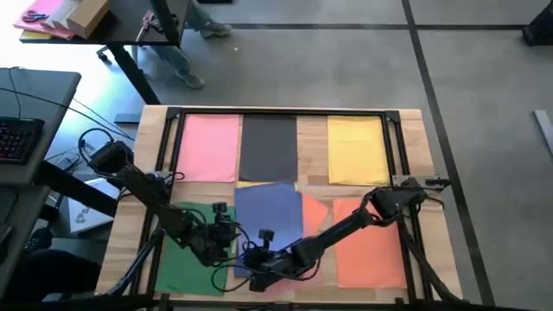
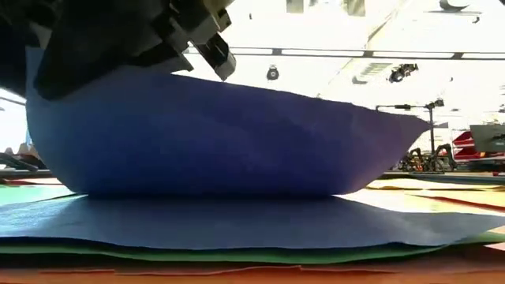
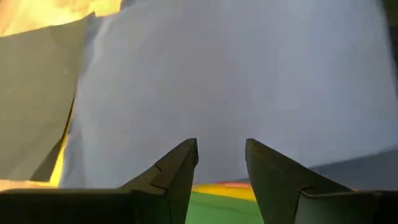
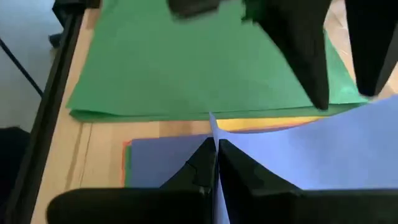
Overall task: Organize paper
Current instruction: Stack the purple color paper on top of the other purple color paper
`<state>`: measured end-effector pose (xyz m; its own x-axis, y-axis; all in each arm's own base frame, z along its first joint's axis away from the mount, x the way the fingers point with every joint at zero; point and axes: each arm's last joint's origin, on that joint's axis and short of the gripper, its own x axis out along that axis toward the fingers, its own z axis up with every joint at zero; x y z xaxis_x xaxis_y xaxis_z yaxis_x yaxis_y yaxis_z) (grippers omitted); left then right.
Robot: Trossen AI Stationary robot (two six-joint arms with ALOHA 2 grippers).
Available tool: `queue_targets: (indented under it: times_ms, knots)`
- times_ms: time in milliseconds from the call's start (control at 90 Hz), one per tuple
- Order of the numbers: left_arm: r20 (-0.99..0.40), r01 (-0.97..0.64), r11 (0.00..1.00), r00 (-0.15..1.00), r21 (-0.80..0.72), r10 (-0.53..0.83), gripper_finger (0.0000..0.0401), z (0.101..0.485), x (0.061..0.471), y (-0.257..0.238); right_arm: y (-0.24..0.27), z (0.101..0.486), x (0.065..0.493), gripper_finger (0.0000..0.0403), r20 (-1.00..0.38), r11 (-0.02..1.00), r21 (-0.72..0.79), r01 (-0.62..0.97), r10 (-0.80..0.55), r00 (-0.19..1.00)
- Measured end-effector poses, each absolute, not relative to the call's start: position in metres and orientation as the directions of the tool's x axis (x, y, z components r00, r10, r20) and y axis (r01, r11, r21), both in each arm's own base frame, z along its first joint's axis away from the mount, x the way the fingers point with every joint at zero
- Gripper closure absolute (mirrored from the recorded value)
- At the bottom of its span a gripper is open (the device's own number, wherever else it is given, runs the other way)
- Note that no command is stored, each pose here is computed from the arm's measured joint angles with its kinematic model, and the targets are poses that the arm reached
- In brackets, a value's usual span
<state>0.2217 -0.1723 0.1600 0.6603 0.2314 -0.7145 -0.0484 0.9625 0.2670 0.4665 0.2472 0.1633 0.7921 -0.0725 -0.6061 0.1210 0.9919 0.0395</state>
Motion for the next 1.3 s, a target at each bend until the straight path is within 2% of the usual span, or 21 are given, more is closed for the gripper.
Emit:
queue_targets:
  times_ms: [178,389,578,744,811,1000,1200,1300]
  knots:
    - [-0.733,-0.012,0.94,0.623,0.341,0.273,0.0271,0.145,0.229,-0.168,0.246,0.164,0.467,0.0403,-0.599,0.98,0.079,0.185,-0.102,0.794]
    - [-0.728,-0.028,0.94,0.625,0.34,0.282,0.0271,0.145,0.237,-0.161,0.261,0.165,0.459,0.0403,-0.59,0.983,0.082,0.165,-0.085,0.803]
    - [-0.748,0.04,0.945,0.622,0.323,0.229,0.0271,0.146,0.242,-0.16,0.28,0.181,0.446,0.0403,-0.53,0.967,-0.039,0.254,-0.235,0.815]
    - [-0.74,0.082,0.935,0.637,0.344,0.216,0.0271,0.158,0.245,-0.162,0.279,0.203,0.436,0.0403,-0.623,0.954,-0.096,0.285,-0.28,0.73]
    - [-0.738,0.089,0.933,0.639,0.349,0.216,0.0271,0.166,0.247,-0.164,0.278,0.208,0.433,0.0403,-0.662,0.956,-0.082,0.281,-0.263,0.702]
    - [-0.757,0.112,0.922,0.611,0.371,0.23,0.0271,0.182,0.243,-0.165,0.284,0.204,0.434,0.0403,-0.739,0.974,0.085,0.211,-0.08,0.669]
    - [-0.861,0.1,0.944,0.448,0.316,0.24,0.0271,0.178,0.226,-0.162,0.288,0.17,0.456,0.0403,-0.698,0.974,0.133,0.185,-0.041,0.715]
    - [-0.881,0.043,0.951,0.392,0.307,0.266,0.0271,0.17,0.218,-0.157,0.282,0.16,0.462,0.0403,-0.682,0.969,0.107,0.222,-0.091,0.725]
